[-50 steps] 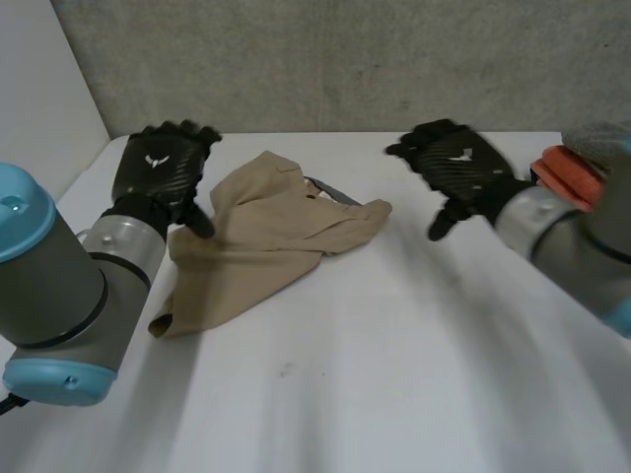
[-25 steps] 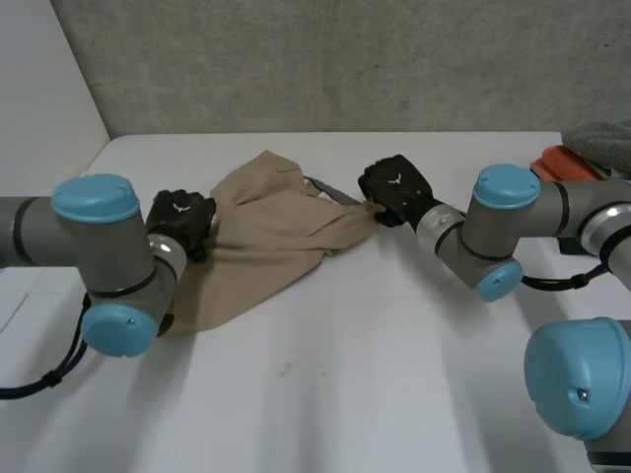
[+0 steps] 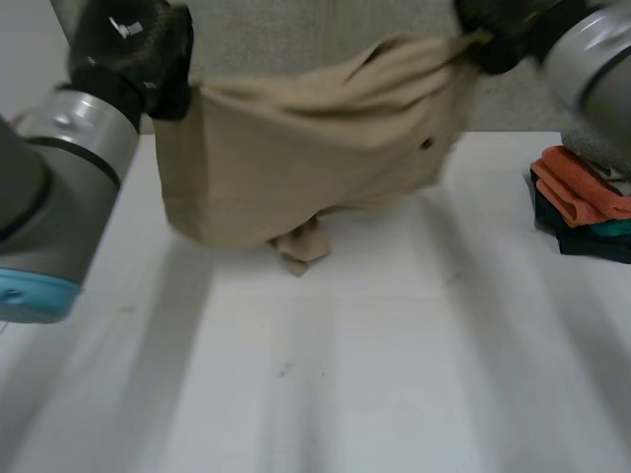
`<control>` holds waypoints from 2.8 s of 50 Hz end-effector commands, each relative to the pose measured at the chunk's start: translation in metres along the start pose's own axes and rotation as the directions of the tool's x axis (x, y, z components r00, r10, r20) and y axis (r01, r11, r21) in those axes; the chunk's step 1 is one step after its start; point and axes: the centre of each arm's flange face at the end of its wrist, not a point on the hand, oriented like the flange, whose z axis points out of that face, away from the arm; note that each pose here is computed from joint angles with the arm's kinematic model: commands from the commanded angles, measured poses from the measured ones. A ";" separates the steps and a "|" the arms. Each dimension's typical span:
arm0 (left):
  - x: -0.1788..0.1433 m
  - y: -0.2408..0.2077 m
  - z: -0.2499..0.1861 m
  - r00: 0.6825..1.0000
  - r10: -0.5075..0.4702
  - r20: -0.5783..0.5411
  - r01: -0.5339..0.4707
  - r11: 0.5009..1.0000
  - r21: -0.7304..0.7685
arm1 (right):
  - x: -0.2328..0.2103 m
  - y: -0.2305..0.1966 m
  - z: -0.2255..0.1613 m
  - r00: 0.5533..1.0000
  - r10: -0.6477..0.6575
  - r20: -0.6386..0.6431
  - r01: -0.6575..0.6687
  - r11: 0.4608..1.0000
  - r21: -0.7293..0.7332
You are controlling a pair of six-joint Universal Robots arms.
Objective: Fold the laundry.
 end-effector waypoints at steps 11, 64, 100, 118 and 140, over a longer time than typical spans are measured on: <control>0.024 0.072 -0.005 0.993 -0.006 -0.114 -0.015 0.983 -0.185 | -0.019 0.050 -0.030 0.995 0.056 0.084 -0.025 0.944 -0.328; 0.062 0.133 -0.111 0.963 0.090 -0.255 -0.171 0.933 -0.318 | -0.094 0.156 -0.085 0.986 -0.028 0.165 0.113 0.838 -0.534; 0.073 0.122 -0.019 0.928 0.097 -0.359 -0.158 0.976 -0.147 | -0.107 0.159 -0.179 0.936 -0.092 0.341 0.301 0.715 -0.632; 0.097 0.258 0.069 0.750 0.425 -0.507 -0.526 0.848 -0.068 | -0.107 0.164 -0.176 0.951 -0.076 0.298 0.258 0.727 -0.636; 0.068 0.233 0.012 0.862 0.328 -0.387 -0.476 0.785 -0.395 | -0.108 0.164 -0.177 0.954 -0.069 0.293 0.248 0.731 -0.636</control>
